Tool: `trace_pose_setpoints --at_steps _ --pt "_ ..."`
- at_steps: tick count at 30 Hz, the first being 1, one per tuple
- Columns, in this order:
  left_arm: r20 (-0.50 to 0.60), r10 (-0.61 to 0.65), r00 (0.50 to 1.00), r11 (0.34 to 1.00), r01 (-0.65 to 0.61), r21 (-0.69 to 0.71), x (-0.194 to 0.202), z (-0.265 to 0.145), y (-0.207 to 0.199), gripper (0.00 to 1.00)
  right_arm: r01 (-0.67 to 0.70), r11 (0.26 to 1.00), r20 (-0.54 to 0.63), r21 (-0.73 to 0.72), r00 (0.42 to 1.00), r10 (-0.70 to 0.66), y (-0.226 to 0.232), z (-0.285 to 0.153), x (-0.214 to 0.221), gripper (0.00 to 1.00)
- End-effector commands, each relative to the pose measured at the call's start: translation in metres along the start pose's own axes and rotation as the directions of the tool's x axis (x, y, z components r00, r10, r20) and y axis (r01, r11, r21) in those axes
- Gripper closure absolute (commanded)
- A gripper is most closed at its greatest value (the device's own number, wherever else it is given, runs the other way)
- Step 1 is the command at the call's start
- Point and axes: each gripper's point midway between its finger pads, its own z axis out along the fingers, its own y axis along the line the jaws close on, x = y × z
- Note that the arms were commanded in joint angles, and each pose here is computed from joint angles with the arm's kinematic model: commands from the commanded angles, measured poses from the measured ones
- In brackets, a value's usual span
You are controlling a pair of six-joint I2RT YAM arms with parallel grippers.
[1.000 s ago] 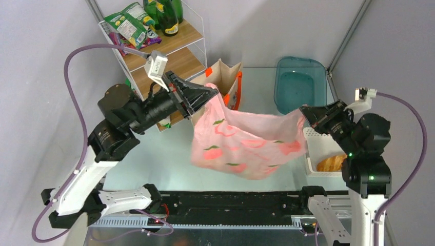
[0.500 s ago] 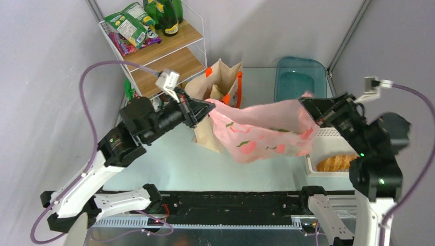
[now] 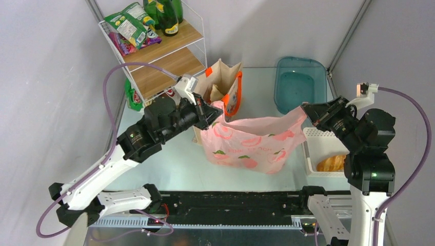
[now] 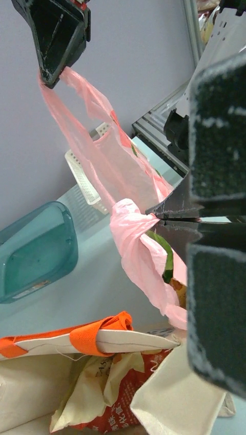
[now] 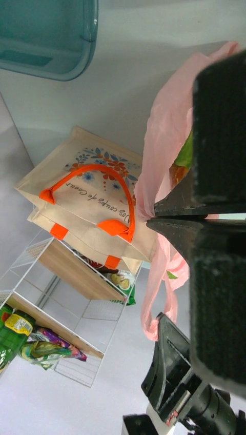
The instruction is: Place the mixed food into the grocery bags and tie them
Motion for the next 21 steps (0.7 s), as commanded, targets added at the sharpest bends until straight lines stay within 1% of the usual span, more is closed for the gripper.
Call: trace_pose_setpoints --at_steps 1,8,9,13,18,19,20,21 --pt "0.097 -0.008 0.995 1.0 0.007 0.008 -0.027 -0.013 -0.006 1.0 0.069 0.998 0.029 0.004 0.997 -0.069 0.001 0.001 -0.011 1.0" --pt "0.175 0.037 0.984 0.999 -0.039 0.005 -0.058 -0.024 -0.013 1.0 0.149 0.987 0.07 0.066 0.986 -0.153 0.0 -0.001 -0.034 1.0" --pt "0.178 0.043 0.983 0.999 -0.045 0.008 -0.06 -0.025 -0.014 1.0 0.153 0.985 0.063 0.085 0.985 -0.158 -0.003 0.001 -0.035 1.0" --pt "0.19 0.056 0.98 0.998 -0.061 0.022 -0.068 -0.025 -0.02 1.0 0.206 0.967 0.095 0.151 0.97 -0.222 -0.01 -0.003 -0.049 1.0" --pt "0.183 0.061 0.981 0.997 -0.07 0.043 -0.071 -0.02 -0.027 1.0 0.22 0.962 0.081 0.161 0.969 -0.235 -0.014 0.001 -0.049 1.0" --pt "0.176 0.062 0.982 0.996 -0.072 0.05 -0.069 -0.018 -0.028 1.0 0.224 0.96 0.078 0.167 0.968 -0.239 -0.015 0.002 -0.05 0.95" --pt "0.173 0.062 0.983 0.996 -0.073 0.054 -0.069 -0.017 -0.029 1.0 0.228 0.958 0.079 0.171 0.967 -0.244 -0.016 0.003 -0.05 0.88" --pt "0.162 0.064 0.985 0.996 -0.074 0.059 -0.067 -0.014 -0.03 1.0 0.248 0.952 0.082 0.177 0.961 -0.265 -0.017 0.002 -0.052 0.67"
